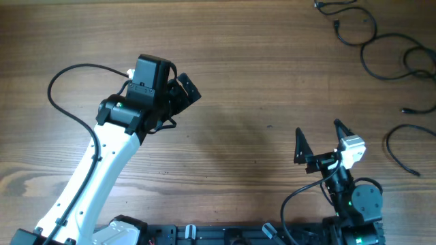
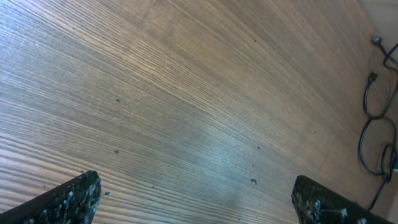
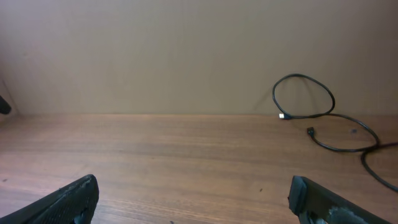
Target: Untangle cables
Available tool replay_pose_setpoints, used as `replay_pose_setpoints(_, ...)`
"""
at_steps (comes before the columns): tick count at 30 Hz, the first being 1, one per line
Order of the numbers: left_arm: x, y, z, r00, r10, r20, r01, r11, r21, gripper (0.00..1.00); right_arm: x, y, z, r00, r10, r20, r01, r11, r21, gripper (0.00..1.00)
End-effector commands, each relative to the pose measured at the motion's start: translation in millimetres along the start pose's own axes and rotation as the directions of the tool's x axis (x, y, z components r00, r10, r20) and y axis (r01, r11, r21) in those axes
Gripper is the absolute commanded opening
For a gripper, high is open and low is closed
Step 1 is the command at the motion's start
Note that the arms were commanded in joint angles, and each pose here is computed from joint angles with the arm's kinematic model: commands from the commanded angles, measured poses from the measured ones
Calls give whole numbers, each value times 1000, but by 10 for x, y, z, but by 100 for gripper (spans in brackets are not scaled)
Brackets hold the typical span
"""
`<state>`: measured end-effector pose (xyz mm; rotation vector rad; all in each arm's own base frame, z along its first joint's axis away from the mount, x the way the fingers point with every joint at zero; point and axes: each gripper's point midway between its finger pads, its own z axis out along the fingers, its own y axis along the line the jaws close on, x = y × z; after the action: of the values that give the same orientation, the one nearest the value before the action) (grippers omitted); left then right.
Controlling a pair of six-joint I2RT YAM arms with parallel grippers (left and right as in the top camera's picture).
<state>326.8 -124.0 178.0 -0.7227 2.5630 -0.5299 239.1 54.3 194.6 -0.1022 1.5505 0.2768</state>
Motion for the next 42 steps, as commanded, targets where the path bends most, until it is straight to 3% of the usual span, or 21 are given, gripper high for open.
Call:
replay_pose_setpoints(1,-48,-20,-31,1000,18,24,-18,1000,-1,100,129,-59,7,1000,-3,-1,3,1000,23,100)
replay_pose_setpoints(29,-49,-20,-31,1000,18,24,-18,1000,-1,100,183,-46,11,1000,-2,-18,3,1000,14,100)
replay_pose_setpoints(33,-194,258,-126,993,37,113,-23,992,-125,100,184,-46,11,1000,-2,-18,2,1000,14,100)
replay_pose_setpoints(37,-267,112,-250,978,67,200,-64,998,-19,100,184,-46,11,1000,-2,-18,2,1000,14,100)
replay_pose_setpoints(42,-175,21,-447,886,205,415,-312,927,208,100,183,-46,11,1000,-2,-18,2,1000,14,100)
